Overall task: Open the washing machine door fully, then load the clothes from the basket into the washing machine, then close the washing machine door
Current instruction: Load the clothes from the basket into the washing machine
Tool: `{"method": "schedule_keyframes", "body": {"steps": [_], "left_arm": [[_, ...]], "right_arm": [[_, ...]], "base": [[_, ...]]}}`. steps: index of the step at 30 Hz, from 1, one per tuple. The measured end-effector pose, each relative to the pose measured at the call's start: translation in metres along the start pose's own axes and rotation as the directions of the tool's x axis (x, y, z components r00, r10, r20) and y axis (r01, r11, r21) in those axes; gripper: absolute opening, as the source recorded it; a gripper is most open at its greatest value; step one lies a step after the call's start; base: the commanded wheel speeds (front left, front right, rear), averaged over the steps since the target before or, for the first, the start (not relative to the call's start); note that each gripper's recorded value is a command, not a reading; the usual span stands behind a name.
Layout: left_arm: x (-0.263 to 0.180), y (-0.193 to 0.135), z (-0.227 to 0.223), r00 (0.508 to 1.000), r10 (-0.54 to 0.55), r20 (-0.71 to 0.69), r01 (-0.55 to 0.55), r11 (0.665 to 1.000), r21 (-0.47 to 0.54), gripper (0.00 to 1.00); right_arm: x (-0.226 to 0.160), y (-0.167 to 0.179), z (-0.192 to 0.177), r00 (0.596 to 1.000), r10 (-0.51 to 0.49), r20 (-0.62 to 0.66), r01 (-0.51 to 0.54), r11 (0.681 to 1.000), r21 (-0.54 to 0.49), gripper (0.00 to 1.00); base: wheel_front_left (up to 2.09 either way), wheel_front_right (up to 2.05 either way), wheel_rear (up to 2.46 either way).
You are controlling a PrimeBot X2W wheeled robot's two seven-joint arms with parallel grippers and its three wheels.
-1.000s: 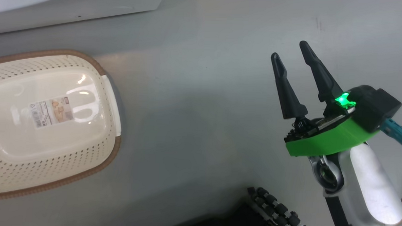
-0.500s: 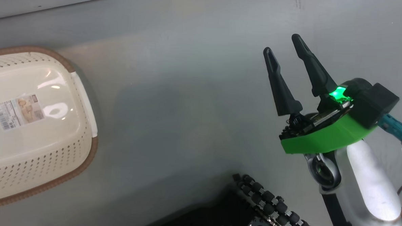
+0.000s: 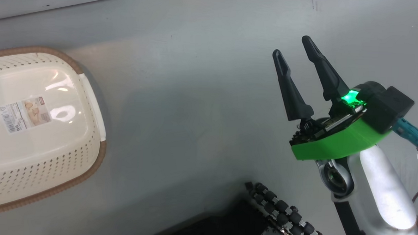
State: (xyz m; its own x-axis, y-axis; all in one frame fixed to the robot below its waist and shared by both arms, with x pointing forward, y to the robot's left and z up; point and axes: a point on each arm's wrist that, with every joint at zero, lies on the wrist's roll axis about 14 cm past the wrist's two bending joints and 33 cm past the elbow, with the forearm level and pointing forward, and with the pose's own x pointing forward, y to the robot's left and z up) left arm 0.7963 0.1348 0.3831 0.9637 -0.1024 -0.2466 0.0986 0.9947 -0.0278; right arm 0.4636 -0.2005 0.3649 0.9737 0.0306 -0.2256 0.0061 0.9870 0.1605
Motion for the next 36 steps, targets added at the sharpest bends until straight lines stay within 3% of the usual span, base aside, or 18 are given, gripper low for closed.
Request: {"method": "schedule_keyframes", "body": {"steps": [19,28,36], "left_arm": [[-0.033,0.009,0.015,0.999,0.026,0.035,-0.025,1.000,-0.016,1.00],[-0.081,0.018,0.014,0.988,0.079,0.129,-0.076,0.997,-0.029,1.00],[-0.142,-0.011,0.011,0.982,-0.012,0.188,0.024,0.998,-0.060,1.00]], "right_arm": [[0.008,0.014,0.023,0.997,0.042,0.071,-0.042,0.999,0.005,1.00],[0.004,0.018,0.043,0.991,0.046,0.123,-0.046,0.999,-0.006,1.00],[-0.001,0.029,0.058,0.984,0.074,0.160,-0.071,0.997,-0.025,1.00]], "base": [[0.00,0.00,0.00],[0.00,0.00,0.00],[0.00,0.00,0.00]]}}
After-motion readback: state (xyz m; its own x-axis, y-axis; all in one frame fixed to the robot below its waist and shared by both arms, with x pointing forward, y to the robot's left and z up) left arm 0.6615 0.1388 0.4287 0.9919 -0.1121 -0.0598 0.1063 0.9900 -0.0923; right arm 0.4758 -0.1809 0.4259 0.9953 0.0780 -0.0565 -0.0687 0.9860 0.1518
